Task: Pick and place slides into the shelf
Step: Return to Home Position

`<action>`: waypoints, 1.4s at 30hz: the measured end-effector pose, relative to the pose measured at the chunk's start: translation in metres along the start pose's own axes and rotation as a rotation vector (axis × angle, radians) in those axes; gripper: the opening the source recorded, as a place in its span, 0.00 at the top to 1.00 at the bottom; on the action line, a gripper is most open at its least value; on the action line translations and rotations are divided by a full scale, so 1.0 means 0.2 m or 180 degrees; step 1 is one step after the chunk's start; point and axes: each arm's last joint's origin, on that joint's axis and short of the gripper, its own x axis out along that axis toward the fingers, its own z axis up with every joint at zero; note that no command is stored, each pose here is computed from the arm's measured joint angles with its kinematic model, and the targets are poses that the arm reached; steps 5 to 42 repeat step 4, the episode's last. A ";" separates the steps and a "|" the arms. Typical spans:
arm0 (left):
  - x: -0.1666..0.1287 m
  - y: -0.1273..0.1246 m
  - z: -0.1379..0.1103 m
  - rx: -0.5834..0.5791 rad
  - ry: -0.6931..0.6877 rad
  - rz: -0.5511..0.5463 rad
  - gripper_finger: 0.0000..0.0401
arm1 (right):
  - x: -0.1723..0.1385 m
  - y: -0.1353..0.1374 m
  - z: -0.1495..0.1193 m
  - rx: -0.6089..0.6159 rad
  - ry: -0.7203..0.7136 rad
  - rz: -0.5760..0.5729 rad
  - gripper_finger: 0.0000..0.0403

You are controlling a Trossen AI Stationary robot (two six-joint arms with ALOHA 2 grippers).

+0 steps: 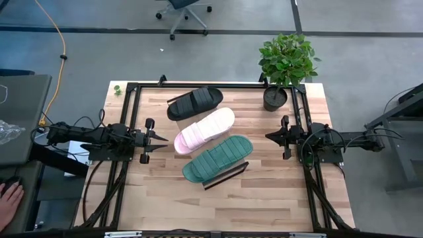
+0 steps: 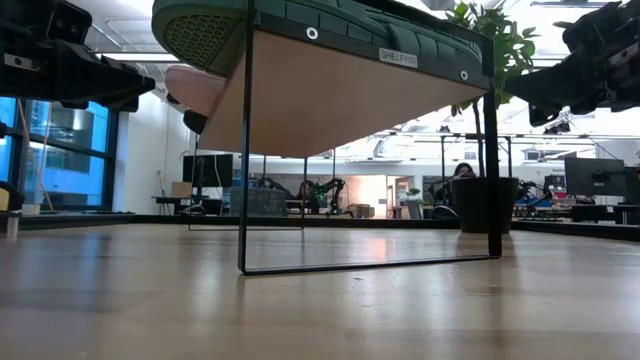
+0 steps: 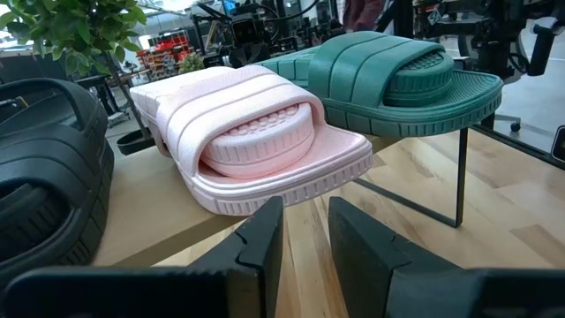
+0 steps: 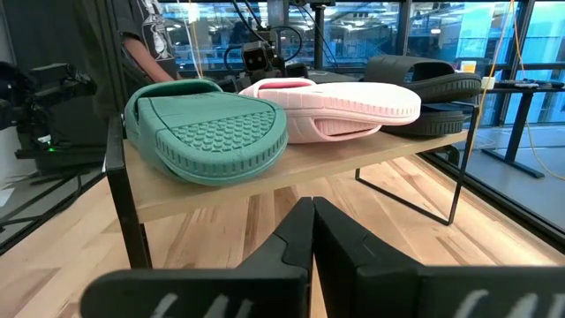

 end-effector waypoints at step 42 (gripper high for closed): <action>0.00 0.00 0.00 0.0000 -0.0001 0.0000 0.79 | 0.00 0.00 0.00 0.0001 0.0000 0.0000 1.00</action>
